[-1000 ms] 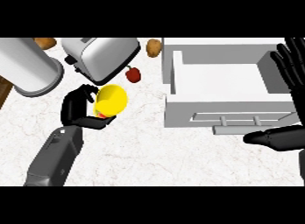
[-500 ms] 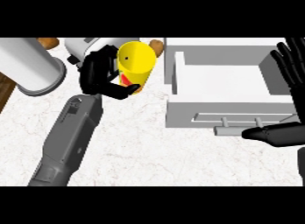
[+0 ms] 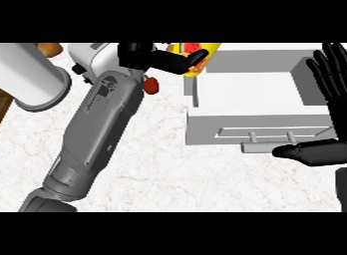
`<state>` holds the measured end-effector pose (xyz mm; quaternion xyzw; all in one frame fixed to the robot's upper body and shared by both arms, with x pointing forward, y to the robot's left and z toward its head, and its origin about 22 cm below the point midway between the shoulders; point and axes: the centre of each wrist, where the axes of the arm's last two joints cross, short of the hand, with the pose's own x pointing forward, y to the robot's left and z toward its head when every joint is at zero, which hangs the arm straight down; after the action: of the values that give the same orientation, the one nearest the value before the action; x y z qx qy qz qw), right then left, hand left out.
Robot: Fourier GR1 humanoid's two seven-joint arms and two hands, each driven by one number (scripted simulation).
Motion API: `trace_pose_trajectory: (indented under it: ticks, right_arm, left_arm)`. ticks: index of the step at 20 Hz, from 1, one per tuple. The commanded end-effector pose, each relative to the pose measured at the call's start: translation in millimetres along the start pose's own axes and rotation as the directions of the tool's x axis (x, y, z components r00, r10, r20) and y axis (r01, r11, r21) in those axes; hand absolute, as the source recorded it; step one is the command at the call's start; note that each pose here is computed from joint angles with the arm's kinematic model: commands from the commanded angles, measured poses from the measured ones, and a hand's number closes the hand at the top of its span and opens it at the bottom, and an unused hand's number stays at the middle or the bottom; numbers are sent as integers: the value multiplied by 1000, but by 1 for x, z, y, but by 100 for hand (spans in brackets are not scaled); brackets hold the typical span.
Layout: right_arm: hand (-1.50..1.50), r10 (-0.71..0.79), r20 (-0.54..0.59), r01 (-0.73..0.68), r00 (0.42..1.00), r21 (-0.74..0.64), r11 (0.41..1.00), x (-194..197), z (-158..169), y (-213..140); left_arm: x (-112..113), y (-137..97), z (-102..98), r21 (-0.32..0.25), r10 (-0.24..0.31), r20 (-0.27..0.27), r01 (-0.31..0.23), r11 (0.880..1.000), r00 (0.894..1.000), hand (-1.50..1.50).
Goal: Pick up the cup, place it into the drawer and close the drawer
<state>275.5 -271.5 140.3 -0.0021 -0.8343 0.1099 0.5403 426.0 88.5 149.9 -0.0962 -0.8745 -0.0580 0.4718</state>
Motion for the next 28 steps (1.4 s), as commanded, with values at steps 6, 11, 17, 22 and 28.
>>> trace_pose_trajectory:
  ticks: [6,11,17,22,28]
  right_arm:
    - [-150,-18,28,17,999,36,999,4,-10,-3]
    - [-150,-28,47,26,999,48,999,0,-7,11]
    - [-150,-51,85,42,995,106,993,11,-22,18]
    - [-150,-57,95,44,994,126,991,14,-28,15]
    - [-150,-152,108,117,982,279,953,20,-40,41]
  left_arm:
    - [10,-50,-39,-6,-144,-185,146,989,972,150]
    - [-4,-52,-35,-20,-203,-293,207,978,934,150]
    - [-21,-50,-25,-163,-290,-395,244,956,872,150]
    - [-38,-44,-8,-216,-322,-402,254,943,857,150]
    - [-50,-39,10,-129,-189,-392,150,980,900,-150]
